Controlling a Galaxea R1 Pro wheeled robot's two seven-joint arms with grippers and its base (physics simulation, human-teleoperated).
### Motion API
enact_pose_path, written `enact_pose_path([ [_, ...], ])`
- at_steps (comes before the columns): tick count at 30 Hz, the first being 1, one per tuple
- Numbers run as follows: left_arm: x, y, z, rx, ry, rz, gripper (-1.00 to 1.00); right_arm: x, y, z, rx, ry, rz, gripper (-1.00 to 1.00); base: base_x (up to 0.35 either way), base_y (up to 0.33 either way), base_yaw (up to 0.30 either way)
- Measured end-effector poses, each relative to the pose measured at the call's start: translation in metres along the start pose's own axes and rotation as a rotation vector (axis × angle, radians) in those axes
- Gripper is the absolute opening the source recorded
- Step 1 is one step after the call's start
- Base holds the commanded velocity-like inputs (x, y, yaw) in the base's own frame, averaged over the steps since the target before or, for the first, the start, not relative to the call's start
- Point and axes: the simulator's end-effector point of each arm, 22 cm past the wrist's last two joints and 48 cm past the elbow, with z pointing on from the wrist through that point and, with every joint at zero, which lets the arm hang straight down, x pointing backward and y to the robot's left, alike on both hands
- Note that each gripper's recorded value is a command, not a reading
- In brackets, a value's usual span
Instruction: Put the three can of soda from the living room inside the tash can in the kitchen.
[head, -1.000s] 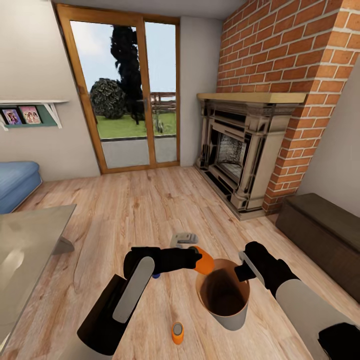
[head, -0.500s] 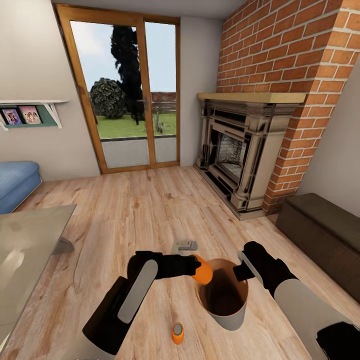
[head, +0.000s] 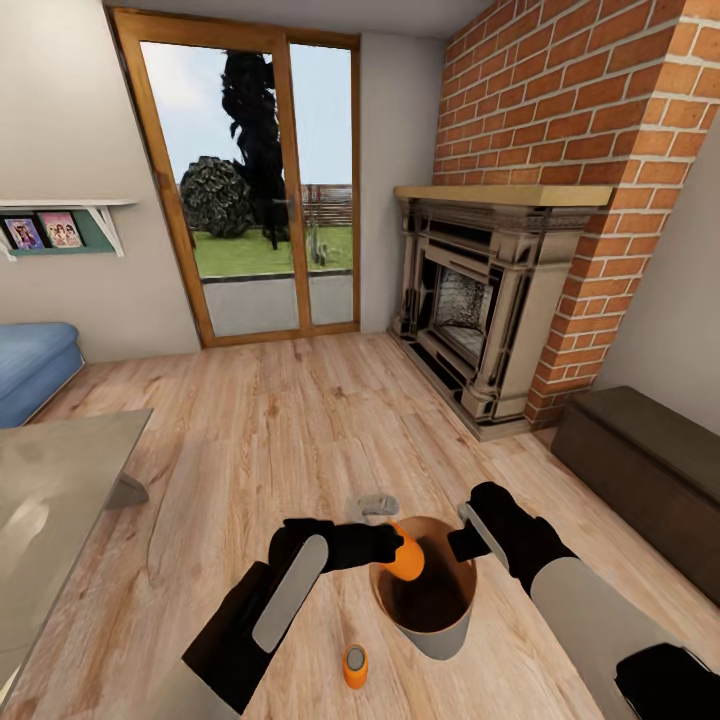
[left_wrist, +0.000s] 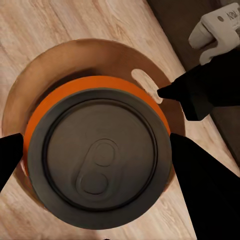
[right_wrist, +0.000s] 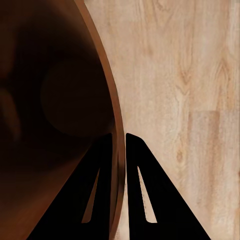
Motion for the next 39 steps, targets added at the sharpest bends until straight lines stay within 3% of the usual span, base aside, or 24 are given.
enact_pose_path([
  [10,0.014,0.014,0.019,-0.032,-0.008,-0.031,-1.0,-0.007,0.027,-0.003,-0.033,-0.011,-0.021,-1.0,0.0,0.0,0.0],
  [30,0.039,0.037,0.037,-0.084,0.016,-0.059,-1.0,-0.011,0.036,-0.005,-0.034,-0.018,-0.037,-1.0,0.0,0.0,0.0],
  [31,0.041,0.039,0.038,-0.088,0.017,-0.062,1.0,-0.011,0.036,-0.005,-0.033,-0.018,-0.038,-1.0,0.0,0.0,0.0],
  [39,0.049,0.046,0.044,-0.104,0.019,-0.077,1.0,-0.013,0.036,-0.006,-0.034,-0.021,-0.038,-1.0,0.0,0.0,0.0],
])
